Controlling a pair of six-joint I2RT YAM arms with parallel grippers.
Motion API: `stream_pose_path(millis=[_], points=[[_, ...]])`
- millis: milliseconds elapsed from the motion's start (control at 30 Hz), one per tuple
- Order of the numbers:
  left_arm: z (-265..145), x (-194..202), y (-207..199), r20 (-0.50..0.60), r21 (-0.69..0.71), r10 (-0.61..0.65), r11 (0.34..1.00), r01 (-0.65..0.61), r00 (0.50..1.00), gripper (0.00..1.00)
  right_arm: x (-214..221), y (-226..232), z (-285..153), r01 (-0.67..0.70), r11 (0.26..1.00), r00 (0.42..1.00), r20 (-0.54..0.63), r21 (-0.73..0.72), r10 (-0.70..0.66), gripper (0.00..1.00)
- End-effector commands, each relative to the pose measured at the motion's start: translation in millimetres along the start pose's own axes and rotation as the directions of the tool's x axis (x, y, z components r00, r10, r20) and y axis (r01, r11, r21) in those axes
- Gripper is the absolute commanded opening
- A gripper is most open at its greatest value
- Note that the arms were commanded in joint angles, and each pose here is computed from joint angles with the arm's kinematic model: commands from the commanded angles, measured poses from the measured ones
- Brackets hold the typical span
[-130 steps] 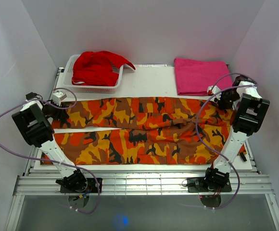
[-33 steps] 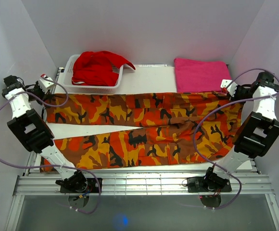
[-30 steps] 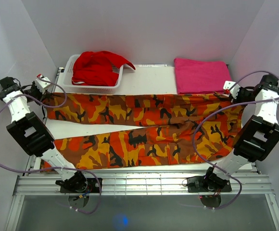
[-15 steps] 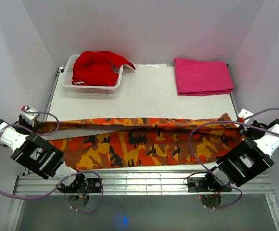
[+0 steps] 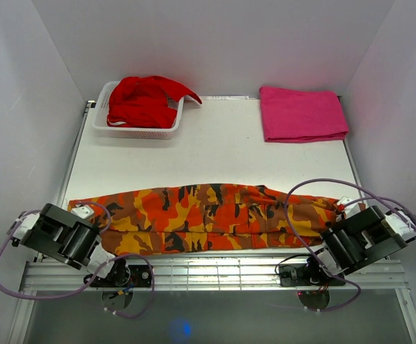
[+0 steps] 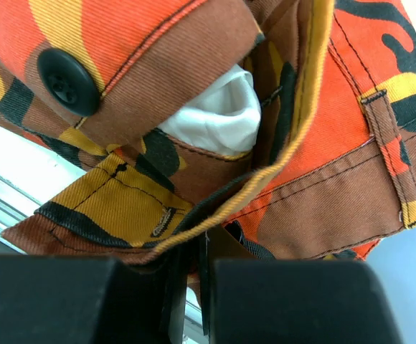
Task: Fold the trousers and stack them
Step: Fold the trousers
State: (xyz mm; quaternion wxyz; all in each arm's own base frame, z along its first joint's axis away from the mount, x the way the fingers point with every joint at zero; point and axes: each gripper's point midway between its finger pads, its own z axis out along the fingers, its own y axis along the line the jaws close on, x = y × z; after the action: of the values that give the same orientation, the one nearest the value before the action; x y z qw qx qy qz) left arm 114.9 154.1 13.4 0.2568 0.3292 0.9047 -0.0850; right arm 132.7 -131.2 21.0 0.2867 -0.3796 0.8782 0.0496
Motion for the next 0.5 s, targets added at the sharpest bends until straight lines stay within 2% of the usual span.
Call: stream_pose_path(millis=[0,67,100,167,200,233,267,300,367,433,467], points=[[6.3,32.3,44.0,-0.193,-0.085,0.176,0.977,-0.195,0.965,0.00,5.9,-26.1,8.3,0.724,0.687,0.684,-0.058,-0.071,-0.727,0.08],[21.3,23.0,55.8,-0.170,-0.105,0.077,0.990,-0.095,0.982,0.00,5.5,-28.1,12.4,0.722,0.688,0.686,-0.060,-0.074,-0.725,0.08],[18.5,17.7,81.4,-0.177,-0.164,0.060,0.982,-0.090,0.982,0.00,5.4,-32.7,12.2,0.707,0.704,0.701,-0.072,-0.064,-0.710,0.08],[32.2,0.6,96.4,-0.139,-0.163,-0.040,0.986,0.017,0.989,0.00,-5.0,-46.6,10.9,0.704,0.710,0.707,-0.066,-0.039,-0.704,0.08],[23.7,-13.5,122.5,-0.124,-0.210,-0.040,0.978,0.013,0.992,0.00,-7.7,-51.8,11.0,0.660,0.751,0.749,-0.059,-0.028,-0.661,0.08],[28.2,-31.7,132.3,-0.094,-0.210,-0.035,0.978,0.015,0.995,0.00,-17.9,-58.5,12.6,0.655,0.755,0.754,-0.040,-0.017,-0.655,0.08],[31.3,-40.4,139.5,-0.070,-0.215,-0.097,0.973,0.080,0.993,0.00,-26.0,-78.4,4.2,0.653,0.757,0.756,-0.058,0.010,-0.652,0.08],[21.8,-57.2,163.0,-0.051,-0.256,-0.085,0.964,0.069,0.995,0.00,-29.0,-83.6,4.8,0.596,0.803,0.803,-0.043,0.015,-0.595,0.08],[20.1,-99.4,190.9,0.010,-0.280,-0.069,0.957,0.069,0.998,0.00,-49.1,-105.7,2.0,0.573,0.818,0.819,-0.018,0.041,-0.573,0.08],[15.2,-132.4,217.4,0.078,-0.302,-0.096,0.946,0.115,0.992,0.00,-62.0,-127.9,-6.5,0.582,0.810,0.813,-0.024,0.074,-0.582,0.08],[-3.3,-171.8,245.2,0.154,-0.334,-0.088,0.933,0.135,0.984,0.00,-74.6,-138.3,-14.1,0.594,0.797,0.802,-0.010,0.108,-0.597,0.08]])
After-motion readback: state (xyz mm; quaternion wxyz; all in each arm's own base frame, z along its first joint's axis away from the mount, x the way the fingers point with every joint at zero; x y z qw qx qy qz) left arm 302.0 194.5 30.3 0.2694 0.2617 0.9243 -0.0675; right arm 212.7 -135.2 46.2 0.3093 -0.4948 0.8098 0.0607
